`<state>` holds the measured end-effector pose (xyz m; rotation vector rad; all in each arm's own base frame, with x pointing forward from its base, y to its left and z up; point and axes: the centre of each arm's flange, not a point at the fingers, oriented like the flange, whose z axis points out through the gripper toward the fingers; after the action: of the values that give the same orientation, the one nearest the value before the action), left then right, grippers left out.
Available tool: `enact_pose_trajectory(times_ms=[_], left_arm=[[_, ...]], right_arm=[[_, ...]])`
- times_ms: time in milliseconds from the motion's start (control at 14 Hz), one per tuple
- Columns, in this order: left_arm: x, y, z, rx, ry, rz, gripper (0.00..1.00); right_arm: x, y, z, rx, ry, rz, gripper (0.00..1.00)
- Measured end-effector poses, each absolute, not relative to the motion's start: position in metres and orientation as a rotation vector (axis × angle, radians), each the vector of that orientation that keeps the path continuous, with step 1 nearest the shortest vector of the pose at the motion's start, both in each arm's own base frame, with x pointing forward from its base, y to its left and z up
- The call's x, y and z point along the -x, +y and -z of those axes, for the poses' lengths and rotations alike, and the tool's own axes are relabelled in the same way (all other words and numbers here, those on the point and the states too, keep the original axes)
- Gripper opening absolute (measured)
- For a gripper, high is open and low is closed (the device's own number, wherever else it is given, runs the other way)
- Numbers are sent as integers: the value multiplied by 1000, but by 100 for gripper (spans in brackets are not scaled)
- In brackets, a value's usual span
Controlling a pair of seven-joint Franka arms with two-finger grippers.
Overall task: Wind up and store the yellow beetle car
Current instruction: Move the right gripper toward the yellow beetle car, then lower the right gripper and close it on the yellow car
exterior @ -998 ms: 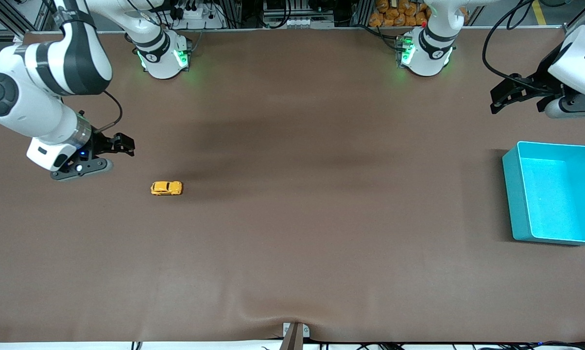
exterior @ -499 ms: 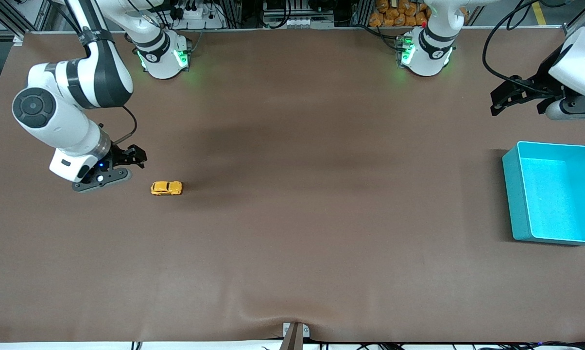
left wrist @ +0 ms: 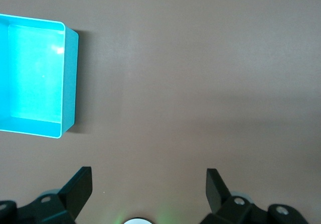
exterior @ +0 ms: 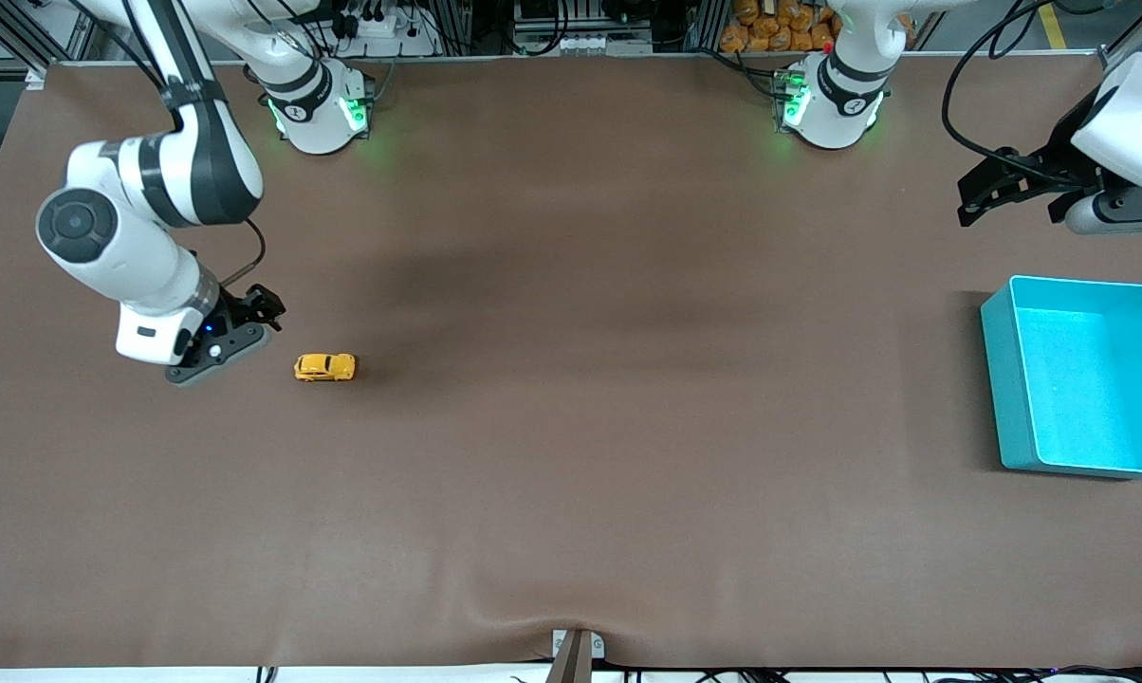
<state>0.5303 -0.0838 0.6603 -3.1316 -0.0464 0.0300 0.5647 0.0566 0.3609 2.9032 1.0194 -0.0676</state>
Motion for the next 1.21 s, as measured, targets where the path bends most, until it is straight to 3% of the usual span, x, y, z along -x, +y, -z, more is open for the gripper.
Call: enact_pose_trajectory(times_ms=[285, 642, 1141, 1212], left_arm=[[-531, -83, -660, 3158, -55, -36, 100], [-532, -71, -660, 3171, -92, -39, 100], [-532, -72, -660, 3171, -89, -39, 100], [-532, -72, -660, 3171, -89, -39, 100]], right_arm=[[-568, 50, -323, -2793, 1330, 131, 100], [-565, 59, -282, -2508, 1823, 93, 100], [-550, 69, -206, -2327, 2067, 72, 99], [-550, 73, -198, -2301, 2093, 57, 95]])
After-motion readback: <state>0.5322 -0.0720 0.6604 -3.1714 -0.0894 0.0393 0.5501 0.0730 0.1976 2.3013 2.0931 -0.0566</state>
